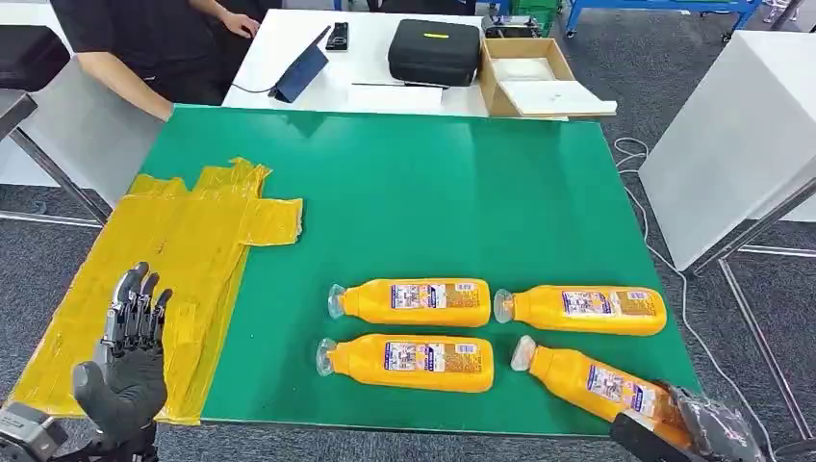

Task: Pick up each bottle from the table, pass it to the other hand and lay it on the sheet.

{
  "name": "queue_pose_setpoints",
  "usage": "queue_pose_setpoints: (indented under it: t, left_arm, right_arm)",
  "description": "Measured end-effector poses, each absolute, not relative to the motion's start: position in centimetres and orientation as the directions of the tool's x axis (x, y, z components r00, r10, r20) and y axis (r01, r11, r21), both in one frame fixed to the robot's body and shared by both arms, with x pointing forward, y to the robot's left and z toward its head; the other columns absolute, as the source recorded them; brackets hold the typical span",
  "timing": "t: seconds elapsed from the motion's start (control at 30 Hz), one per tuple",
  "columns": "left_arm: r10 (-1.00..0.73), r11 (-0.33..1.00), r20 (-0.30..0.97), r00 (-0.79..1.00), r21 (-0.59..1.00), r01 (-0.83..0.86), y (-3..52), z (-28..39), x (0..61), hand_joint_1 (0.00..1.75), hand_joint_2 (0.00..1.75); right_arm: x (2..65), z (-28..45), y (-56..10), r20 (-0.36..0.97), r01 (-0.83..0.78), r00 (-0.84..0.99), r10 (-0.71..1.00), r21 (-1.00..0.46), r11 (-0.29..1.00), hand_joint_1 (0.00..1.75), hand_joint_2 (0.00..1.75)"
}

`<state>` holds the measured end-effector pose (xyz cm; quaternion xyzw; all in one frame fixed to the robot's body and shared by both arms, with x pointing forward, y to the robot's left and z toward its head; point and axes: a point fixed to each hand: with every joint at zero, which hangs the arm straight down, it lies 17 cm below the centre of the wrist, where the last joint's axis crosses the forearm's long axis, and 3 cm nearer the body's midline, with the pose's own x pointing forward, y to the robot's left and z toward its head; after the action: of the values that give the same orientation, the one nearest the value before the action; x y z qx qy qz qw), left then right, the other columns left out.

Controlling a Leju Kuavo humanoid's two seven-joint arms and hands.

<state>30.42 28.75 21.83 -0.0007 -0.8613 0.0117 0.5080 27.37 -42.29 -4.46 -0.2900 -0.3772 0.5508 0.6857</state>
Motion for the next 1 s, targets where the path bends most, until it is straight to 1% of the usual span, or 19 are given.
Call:
queue_pose_setpoints:
  t: [0.23, 0.47, 0.6, 0.73, 0.87, 1.0]
  left_arm:
    - [0.011, 1.0, 0.876, -0.482, -0.011, 0.003, 28.6, 21.7, 30.3, 0.0, 0.0]
    - [0.008, 1.0, 0.878, -0.479, -0.01, -0.002, 28.9, 21.3, 29.7, 0.0, 0.0]
    - [0.008, 1.0, 0.877, -0.481, -0.01, -0.003, 28.9, 21.4, 29.7, 0.0, 0.0]
    - [0.019, 1.0, 0.874, -0.485, -0.024, -0.003, 29.0, 21.5, 29.8, 0.0, 0.0]
    - [0.026, 0.999, 0.873, -0.488, -0.032, -0.003, 29.0, 21.7, 29.9, 0.0, 0.0]
    - [0.039, 0.999, 0.875, -0.483, -0.044, 0.0, 29.1, 21.6, 29.9, 0.0, 0.0]
  right_arm:
    - [29.3, 5.1, -38.2, 0.306, -0.347, -0.049, 0.951, -0.898, 0.271, 1.75, 1.75]
    - [29.1, 13.6, -37.2, 0.302, -0.178, -0.183, 0.936, -0.946, 0.27, 1.75, 1.75]
    - [28.6, 16.4, -39.4, 0.281, -0.142, -0.217, 0.935, -0.957, 0.254, 1.75, 1.75]
    - [26.8, 18.7, -42.0, 0.31, -0.183, -0.261, 0.914, -0.946, 0.268, 1.75, 1.75]
    - [26.5, 21.0, -44.7, 0.258, -0.167, -0.247, 0.934, -0.961, 0.221, 1.75, 1.75]
    - [26.6, 21.9, -45.7, 0.222, -0.148, -0.239, 0.945, -0.97, 0.191, 1.75, 1.75]
